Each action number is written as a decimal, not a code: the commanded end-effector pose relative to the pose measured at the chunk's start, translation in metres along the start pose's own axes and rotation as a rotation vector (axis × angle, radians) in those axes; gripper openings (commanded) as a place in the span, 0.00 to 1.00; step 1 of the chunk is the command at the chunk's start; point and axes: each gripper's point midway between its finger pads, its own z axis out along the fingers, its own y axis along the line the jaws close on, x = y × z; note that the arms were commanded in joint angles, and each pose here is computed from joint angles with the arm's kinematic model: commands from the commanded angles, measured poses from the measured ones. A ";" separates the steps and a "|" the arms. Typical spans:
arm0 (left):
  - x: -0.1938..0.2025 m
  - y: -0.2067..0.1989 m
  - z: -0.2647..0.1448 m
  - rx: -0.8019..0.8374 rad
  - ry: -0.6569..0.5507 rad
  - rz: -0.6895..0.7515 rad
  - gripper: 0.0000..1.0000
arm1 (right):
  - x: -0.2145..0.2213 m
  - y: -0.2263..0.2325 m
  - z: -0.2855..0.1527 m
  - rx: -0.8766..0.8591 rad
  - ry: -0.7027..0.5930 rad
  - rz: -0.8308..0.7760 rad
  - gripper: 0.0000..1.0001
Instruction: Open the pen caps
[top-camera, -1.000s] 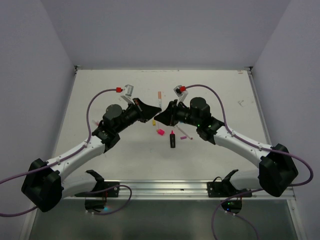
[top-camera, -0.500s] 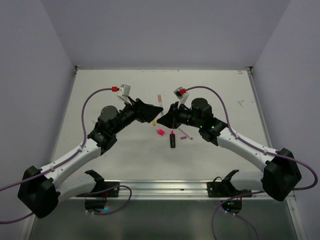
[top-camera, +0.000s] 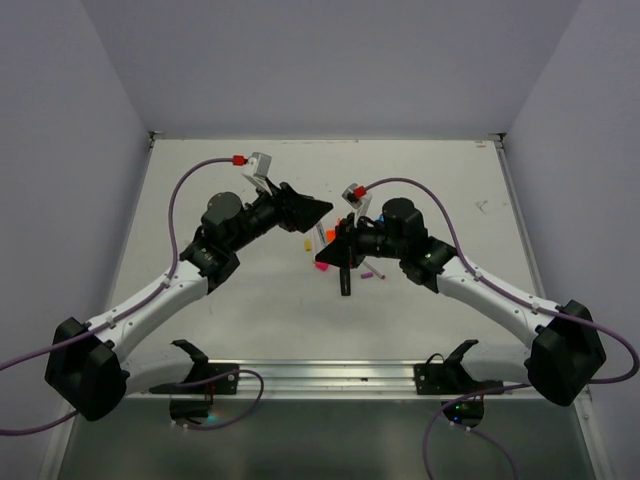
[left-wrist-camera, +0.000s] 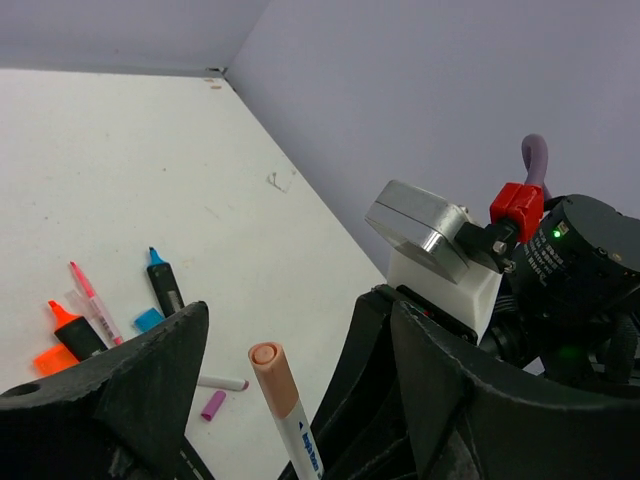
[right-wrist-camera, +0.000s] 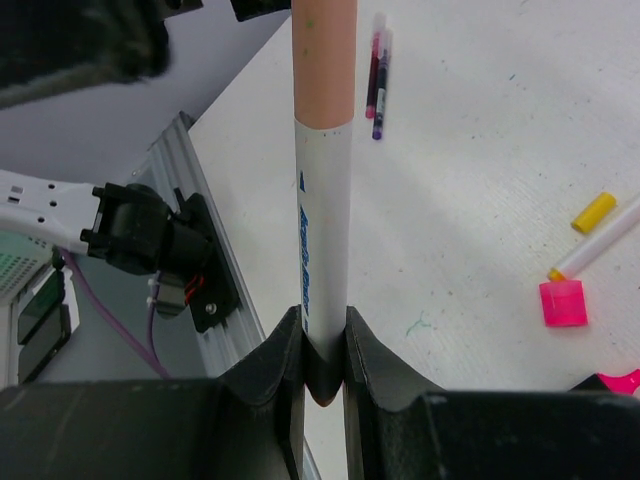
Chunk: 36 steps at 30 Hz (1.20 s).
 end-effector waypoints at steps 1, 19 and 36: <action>-0.006 -0.010 0.005 0.046 0.021 0.028 0.74 | -0.015 0.018 -0.006 -0.062 -0.022 -0.057 0.00; -0.004 0.000 0.008 0.006 0.016 0.006 0.01 | -0.016 0.011 -0.003 -0.036 -0.013 -0.077 0.00; -0.115 0.033 -0.018 -0.340 -0.462 0.004 0.00 | 0.059 -0.020 -0.017 0.041 0.138 -0.054 0.00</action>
